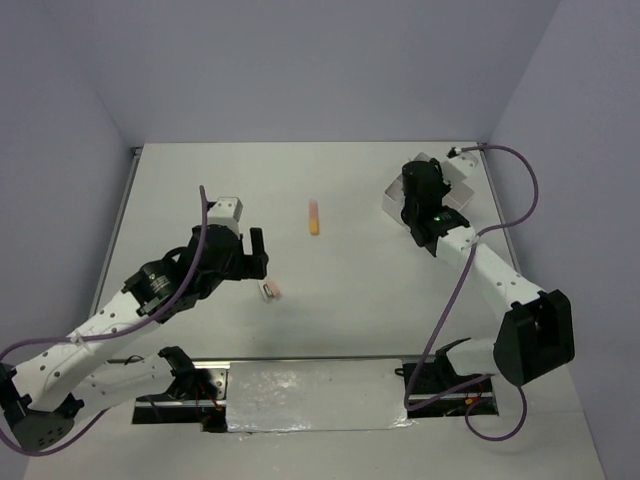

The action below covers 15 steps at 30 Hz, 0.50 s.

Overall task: Sort the stationery into containers
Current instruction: Place the pen in the storage box.

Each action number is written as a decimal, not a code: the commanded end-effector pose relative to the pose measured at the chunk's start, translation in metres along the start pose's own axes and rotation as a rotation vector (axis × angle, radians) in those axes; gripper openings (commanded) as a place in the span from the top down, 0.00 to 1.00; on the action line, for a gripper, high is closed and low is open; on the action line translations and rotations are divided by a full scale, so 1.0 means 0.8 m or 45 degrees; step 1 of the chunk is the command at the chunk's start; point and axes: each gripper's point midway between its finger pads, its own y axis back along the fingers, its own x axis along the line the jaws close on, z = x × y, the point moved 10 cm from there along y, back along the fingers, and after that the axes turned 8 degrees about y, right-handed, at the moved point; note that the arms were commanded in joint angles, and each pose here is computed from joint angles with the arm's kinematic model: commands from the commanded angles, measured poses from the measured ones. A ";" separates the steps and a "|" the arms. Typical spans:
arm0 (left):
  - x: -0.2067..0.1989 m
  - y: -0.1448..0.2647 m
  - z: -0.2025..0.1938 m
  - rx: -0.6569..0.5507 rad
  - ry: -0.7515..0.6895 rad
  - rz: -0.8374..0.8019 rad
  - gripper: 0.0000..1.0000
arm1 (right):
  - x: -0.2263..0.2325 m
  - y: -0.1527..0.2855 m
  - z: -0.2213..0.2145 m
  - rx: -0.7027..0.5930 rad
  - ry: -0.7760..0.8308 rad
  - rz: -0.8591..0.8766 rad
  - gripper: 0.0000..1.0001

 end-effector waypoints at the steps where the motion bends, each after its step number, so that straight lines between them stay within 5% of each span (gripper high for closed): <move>1: 0.027 0.021 -0.011 0.024 -0.085 0.046 0.01 | -0.011 -0.034 0.047 -0.287 -0.215 -0.183 1.00; 15: 0.022 0.012 -0.023 0.089 -0.116 -0.008 0.01 | -0.040 -0.101 0.037 -0.271 -0.159 -0.395 1.00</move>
